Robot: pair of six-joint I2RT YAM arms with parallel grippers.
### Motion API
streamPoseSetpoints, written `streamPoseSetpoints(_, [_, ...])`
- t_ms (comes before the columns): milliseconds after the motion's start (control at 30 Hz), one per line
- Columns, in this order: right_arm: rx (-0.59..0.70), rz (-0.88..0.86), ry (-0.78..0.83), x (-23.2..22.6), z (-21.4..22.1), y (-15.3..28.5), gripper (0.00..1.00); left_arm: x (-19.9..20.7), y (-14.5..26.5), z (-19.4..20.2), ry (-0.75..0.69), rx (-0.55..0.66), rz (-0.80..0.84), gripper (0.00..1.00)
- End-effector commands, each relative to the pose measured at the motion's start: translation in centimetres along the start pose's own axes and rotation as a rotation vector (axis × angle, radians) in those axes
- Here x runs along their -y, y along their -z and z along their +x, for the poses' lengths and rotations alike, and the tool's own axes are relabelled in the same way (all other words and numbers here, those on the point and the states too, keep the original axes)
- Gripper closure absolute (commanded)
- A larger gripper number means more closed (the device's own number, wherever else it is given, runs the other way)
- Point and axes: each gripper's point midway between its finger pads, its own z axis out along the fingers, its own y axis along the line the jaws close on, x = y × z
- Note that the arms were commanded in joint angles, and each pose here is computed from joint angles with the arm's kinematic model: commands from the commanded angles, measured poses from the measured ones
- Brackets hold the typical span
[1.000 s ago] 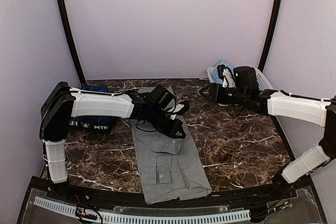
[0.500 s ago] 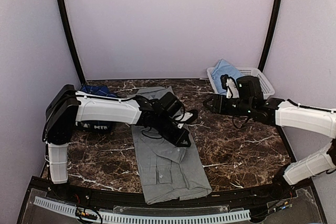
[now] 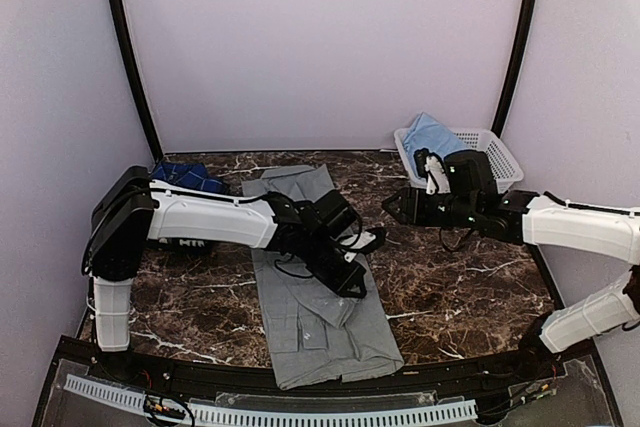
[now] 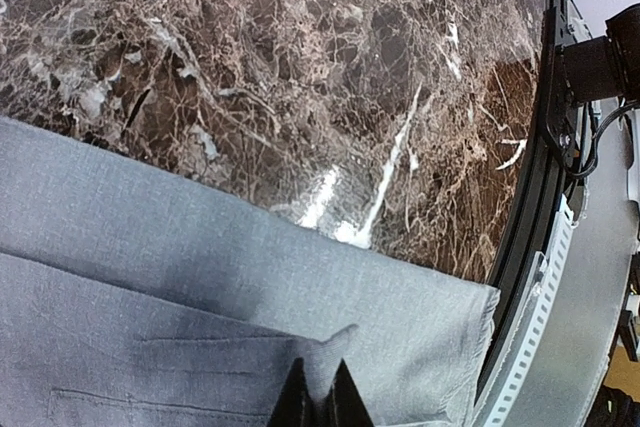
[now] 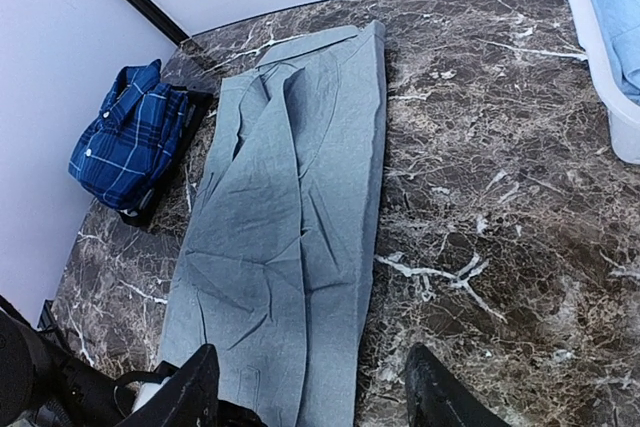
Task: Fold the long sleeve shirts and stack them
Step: Fold the 1/3-folded shirt at the center of the board.
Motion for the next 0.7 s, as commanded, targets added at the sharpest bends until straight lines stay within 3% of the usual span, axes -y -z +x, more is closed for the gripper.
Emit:
streamPoseSetpoints(0, [-0.002,0.008,-0.003,-0.1,0.5,-0.2,0.4,0.9,0.0,0.4,-0.018,-0.022,0.007,1.0])
streamPoseSetpoints(167, [-0.008,0.008,-0.003,-0.1,0.9,-0.2,0.39,0.9,-0.1,0.6,-0.013,-0.023,0.002,0.92])
streamPoseSetpoints(233, [-0.014,0.011,-0.004,0.0,1.1,-0.2,0.4,0.9,0.1,0.2,-0.011,-0.01,-0.006,0.76])
streamPoseSetpoints(433, [-0.036,0.025,0.002,0.4,2.0,0.0,0.39,1.4,1.5,-1.1,0.002,0.059,-0.013,0.45])
streamPoseSetpoints(667, [-0.083,0.021,0.014,0.3,3.5,0.0,0.39,0.3,4.9,-2.6,0.06,0.162,-0.042,0.37])
